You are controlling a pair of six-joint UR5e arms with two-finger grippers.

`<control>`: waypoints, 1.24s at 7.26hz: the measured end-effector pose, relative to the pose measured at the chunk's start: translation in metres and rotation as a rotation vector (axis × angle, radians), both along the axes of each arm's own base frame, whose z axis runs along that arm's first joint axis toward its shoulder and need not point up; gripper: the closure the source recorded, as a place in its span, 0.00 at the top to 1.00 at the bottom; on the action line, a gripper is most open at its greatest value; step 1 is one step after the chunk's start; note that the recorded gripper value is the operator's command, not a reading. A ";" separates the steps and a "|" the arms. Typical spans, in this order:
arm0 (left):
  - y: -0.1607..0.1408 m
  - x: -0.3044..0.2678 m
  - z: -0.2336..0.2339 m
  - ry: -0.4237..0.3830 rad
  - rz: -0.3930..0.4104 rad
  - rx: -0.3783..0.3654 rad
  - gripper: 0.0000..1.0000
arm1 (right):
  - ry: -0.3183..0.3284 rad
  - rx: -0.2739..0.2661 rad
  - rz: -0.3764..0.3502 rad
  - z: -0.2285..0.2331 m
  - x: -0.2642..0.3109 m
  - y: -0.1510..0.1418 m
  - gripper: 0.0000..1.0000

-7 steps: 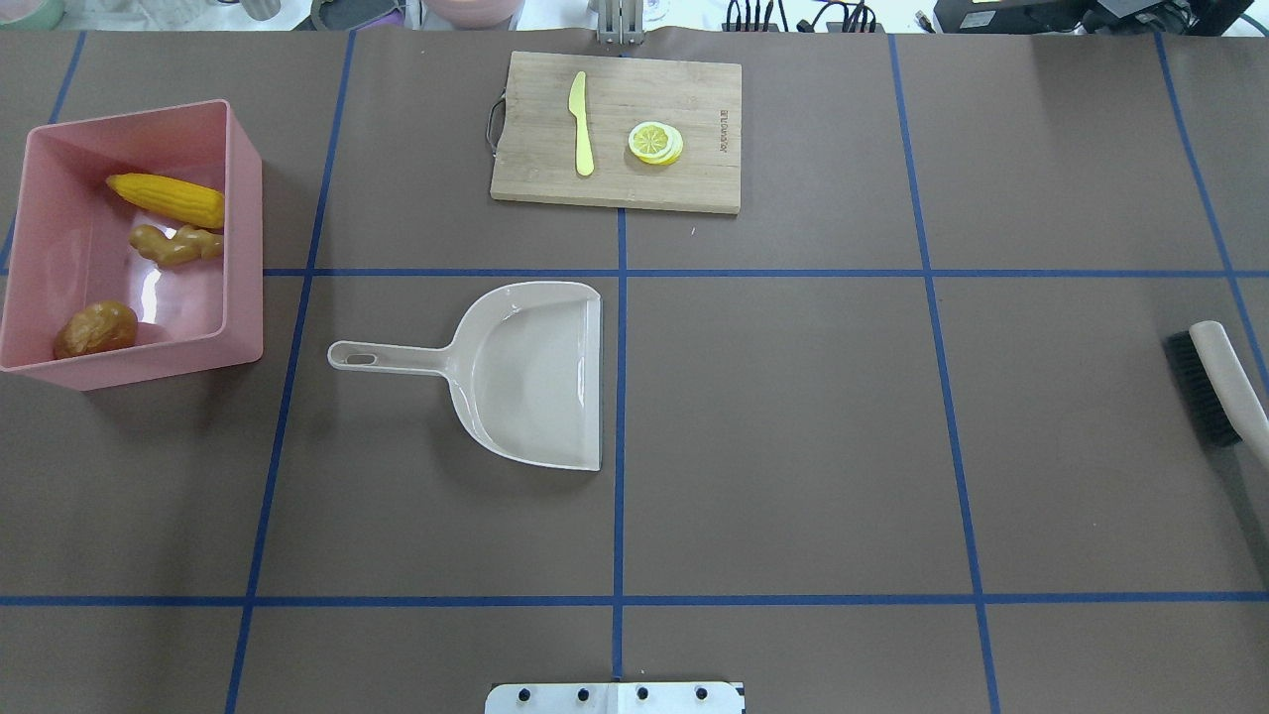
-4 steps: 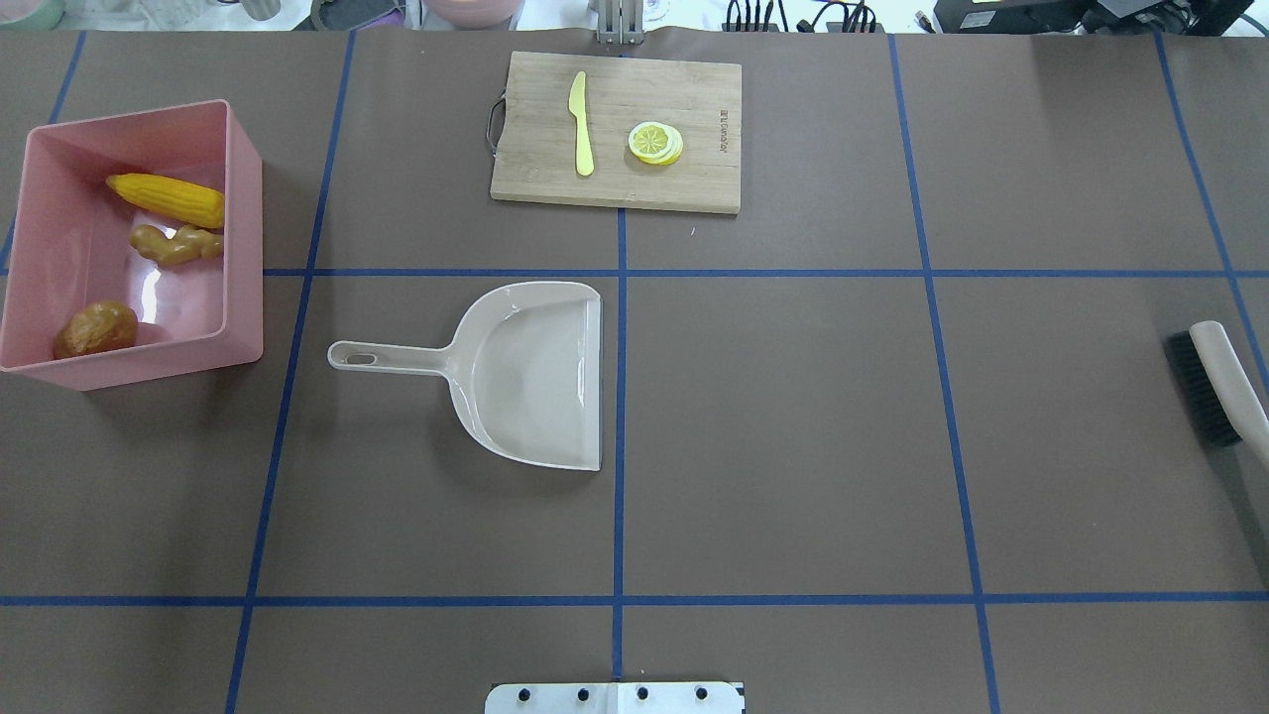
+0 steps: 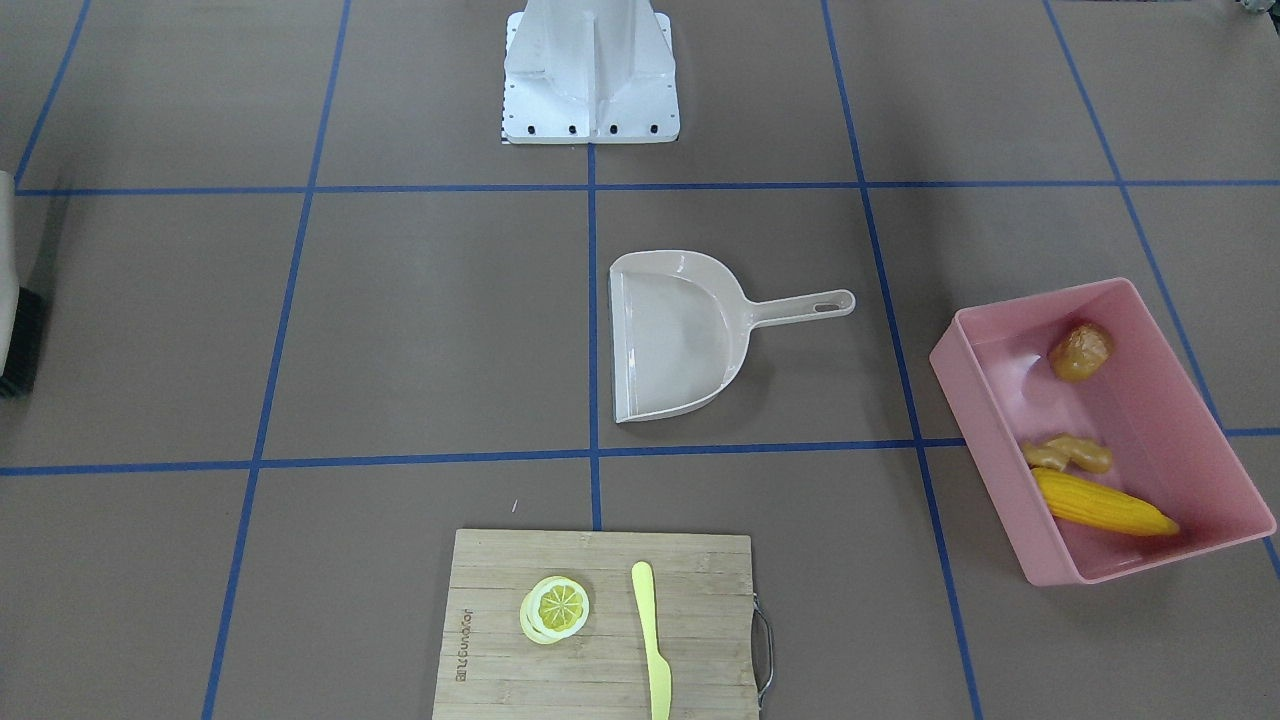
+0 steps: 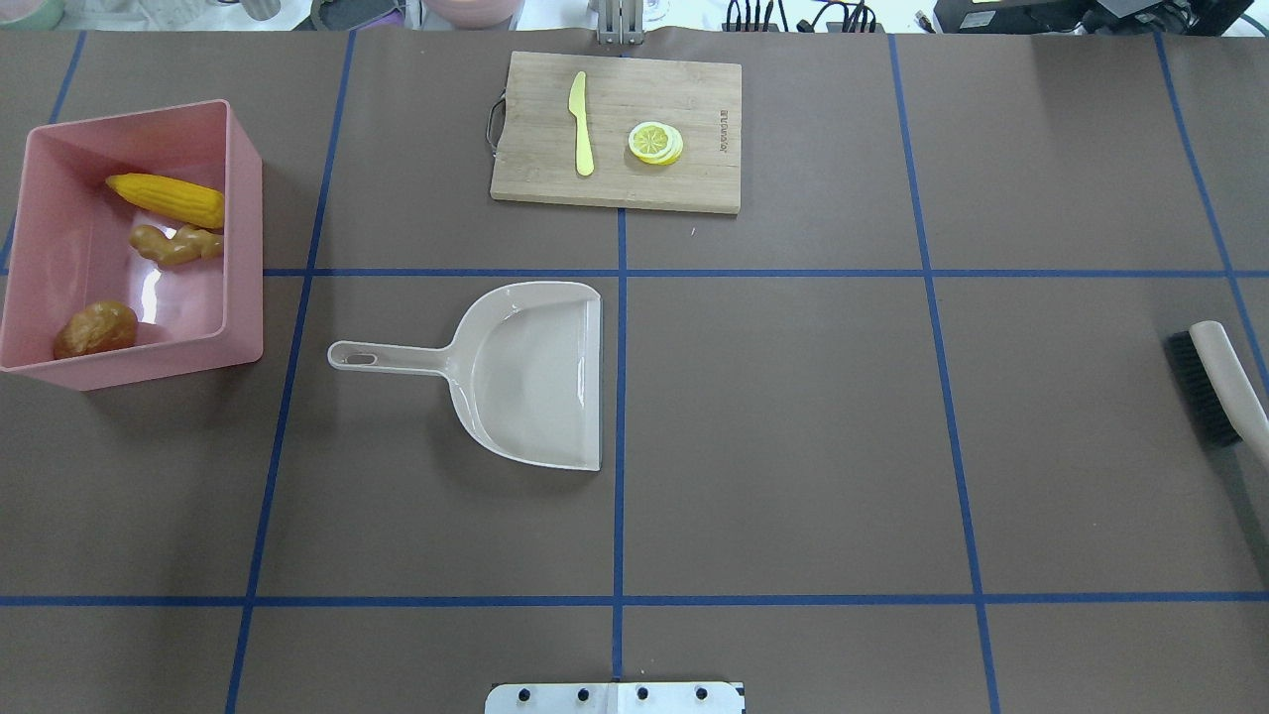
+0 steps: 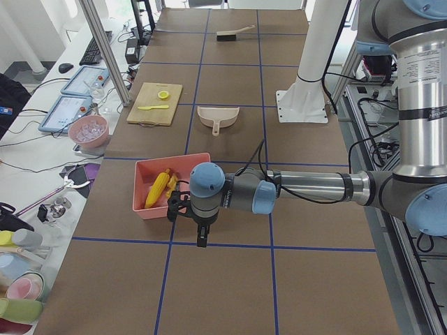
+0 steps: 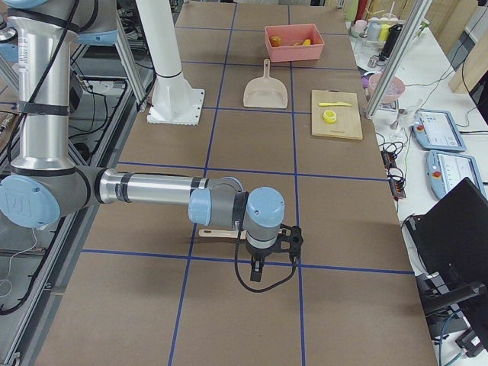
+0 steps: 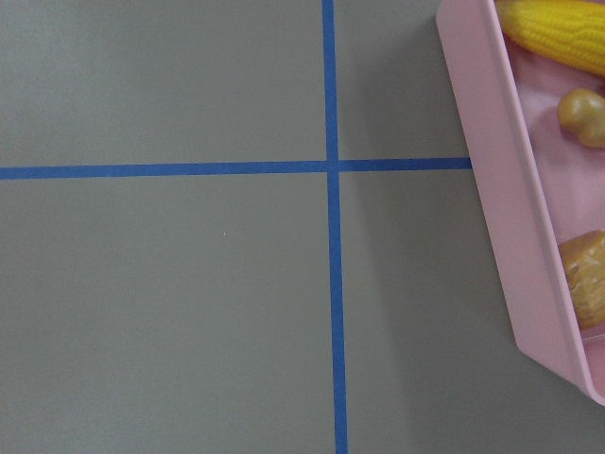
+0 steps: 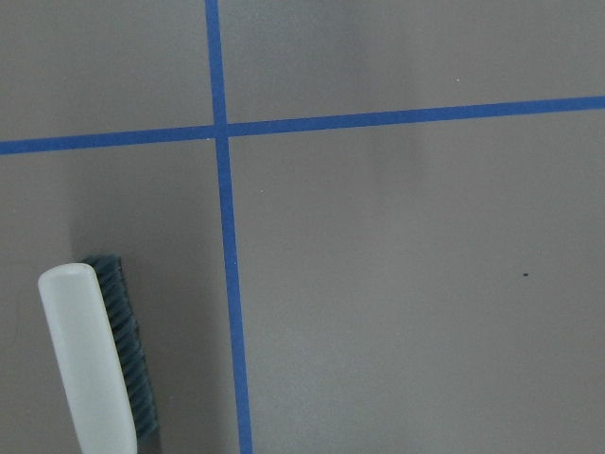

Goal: Sweep and dump trash into bin

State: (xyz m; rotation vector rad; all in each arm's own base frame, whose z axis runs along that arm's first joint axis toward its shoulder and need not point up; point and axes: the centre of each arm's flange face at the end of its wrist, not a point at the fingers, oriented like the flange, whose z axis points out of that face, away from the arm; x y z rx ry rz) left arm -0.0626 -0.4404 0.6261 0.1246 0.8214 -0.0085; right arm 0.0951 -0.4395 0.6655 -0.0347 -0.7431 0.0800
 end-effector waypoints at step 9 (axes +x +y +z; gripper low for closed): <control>0.000 0.000 -0.001 -0.002 0.000 -0.003 0.99 | 0.003 -0.004 0.001 0.002 0.001 0.000 1.00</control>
